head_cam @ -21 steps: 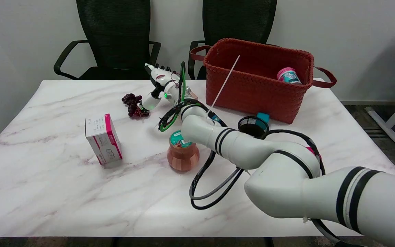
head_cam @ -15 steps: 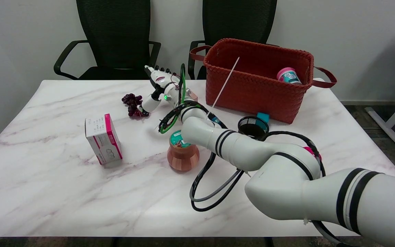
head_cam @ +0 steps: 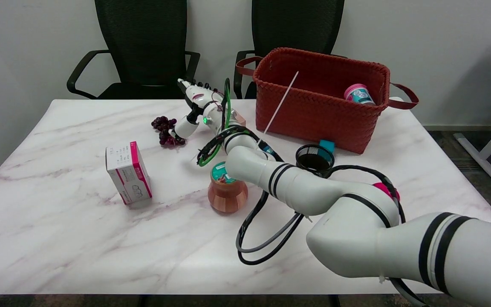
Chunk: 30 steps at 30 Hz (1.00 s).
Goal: Pick up the wooden mortar.
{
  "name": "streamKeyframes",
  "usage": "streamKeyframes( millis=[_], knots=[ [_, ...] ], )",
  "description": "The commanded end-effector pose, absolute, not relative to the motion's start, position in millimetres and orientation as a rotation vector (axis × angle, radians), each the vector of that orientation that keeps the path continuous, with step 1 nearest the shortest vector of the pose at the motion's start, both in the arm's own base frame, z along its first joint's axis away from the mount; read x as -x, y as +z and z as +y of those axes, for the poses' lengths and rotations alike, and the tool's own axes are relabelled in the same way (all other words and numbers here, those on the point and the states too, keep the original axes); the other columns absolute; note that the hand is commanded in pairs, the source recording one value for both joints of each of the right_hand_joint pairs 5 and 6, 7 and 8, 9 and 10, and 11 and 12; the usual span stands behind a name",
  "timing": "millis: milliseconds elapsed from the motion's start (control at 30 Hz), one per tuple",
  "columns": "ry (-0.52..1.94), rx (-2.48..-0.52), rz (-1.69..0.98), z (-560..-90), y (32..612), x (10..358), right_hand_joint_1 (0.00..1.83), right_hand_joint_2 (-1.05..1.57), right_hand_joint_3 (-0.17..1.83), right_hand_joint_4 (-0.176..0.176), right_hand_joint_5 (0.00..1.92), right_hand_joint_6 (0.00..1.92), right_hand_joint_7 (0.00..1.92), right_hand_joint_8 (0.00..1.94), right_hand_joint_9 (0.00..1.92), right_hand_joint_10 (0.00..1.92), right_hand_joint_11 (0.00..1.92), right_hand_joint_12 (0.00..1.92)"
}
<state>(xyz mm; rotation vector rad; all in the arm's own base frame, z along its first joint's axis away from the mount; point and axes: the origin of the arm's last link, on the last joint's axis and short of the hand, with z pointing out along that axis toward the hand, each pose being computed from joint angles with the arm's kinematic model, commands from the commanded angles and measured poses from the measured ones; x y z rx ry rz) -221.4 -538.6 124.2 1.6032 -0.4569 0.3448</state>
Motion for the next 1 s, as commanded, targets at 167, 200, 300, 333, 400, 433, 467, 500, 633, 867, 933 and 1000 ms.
streamKeyframes(
  millis=[167, 200, 300, 333, 400, 433, 467, 500, 633, 867, 933, 1000],
  knots=[
    [0.543, -1.663, -0.437, -519, 113, 195, 1.14, 0.33, 0.91, 0.000, 0.05, 0.05, 0.08, 0.08, 0.14, 0.14, 0.10, 0.10],
    [0.557, -1.661, -0.440, -517, 114, 195, 1.14, 0.33, 0.91, 0.000, 0.05, 0.05, 0.08, 0.08, 0.15, 0.15, 0.13, 0.13],
    [0.599, -1.667, -0.443, -509, 115, 192, 1.15, 0.32, 0.91, 0.000, 0.05, 0.05, 0.08, 0.08, 0.16, 0.16, 0.14, 0.14],
    [0.605, -1.671, -0.440, -507, 116, 193, 1.15, 0.32, 0.91, 0.000, 0.05, 0.05, 0.08, 0.08, 0.17, 0.17, 0.14, 0.14],
    [0.614, -1.676, -0.436, -501, 118, 194, 1.15, 0.32, 0.90, 0.000, 0.05, 0.05, 0.08, 0.08, 0.17, 0.17, 0.15, 0.15],
    [0.623, -1.676, -0.436, -498, 121, 195, 1.15, 0.32, 0.89, 0.000, 0.05, 0.05, 0.08, 0.08, 0.18, 0.18, 0.15, 0.15],
    [0.633, -1.675, -0.438, -494, 123, 197, 1.15, 0.32, 0.89, 0.000, 0.05, 0.05, 0.08, 0.08, 0.18, 0.18, 0.16, 0.16],
    [0.642, -1.673, -0.441, -492, 124, 197, 1.14, 0.32, 0.88, 0.000, 0.05, 0.05, 0.08, 0.08, 0.19, 0.19, 0.16, 0.16],
    [0.721, -1.644, -0.493, -478, 135, 199, 1.13, 0.33, 0.85, 0.000, 0.05, 0.05, 0.09, 0.09, 0.21, 0.21, 0.17, 0.17],
    [0.846, -1.588, -0.513, -448, 153, 201, 1.11, 0.39, 0.80, 0.000, 0.05, 0.05, 0.15, 0.15, 0.27, 0.27, 0.20, 0.20],
    [0.876, -1.570, -0.498, -437, 158, 203, 1.11, 0.41, 0.80, 0.000, 0.05, 0.05, 0.16, 0.16, 0.28, 0.28, 0.21, 0.21],
    [0.894, -1.561, -0.489, -430, 162, 203, 1.11, 0.41, 0.80, 0.000, 0.05, 0.05, 0.16, 0.16, 0.29, 0.29, 0.21, 0.21]
  ],
)
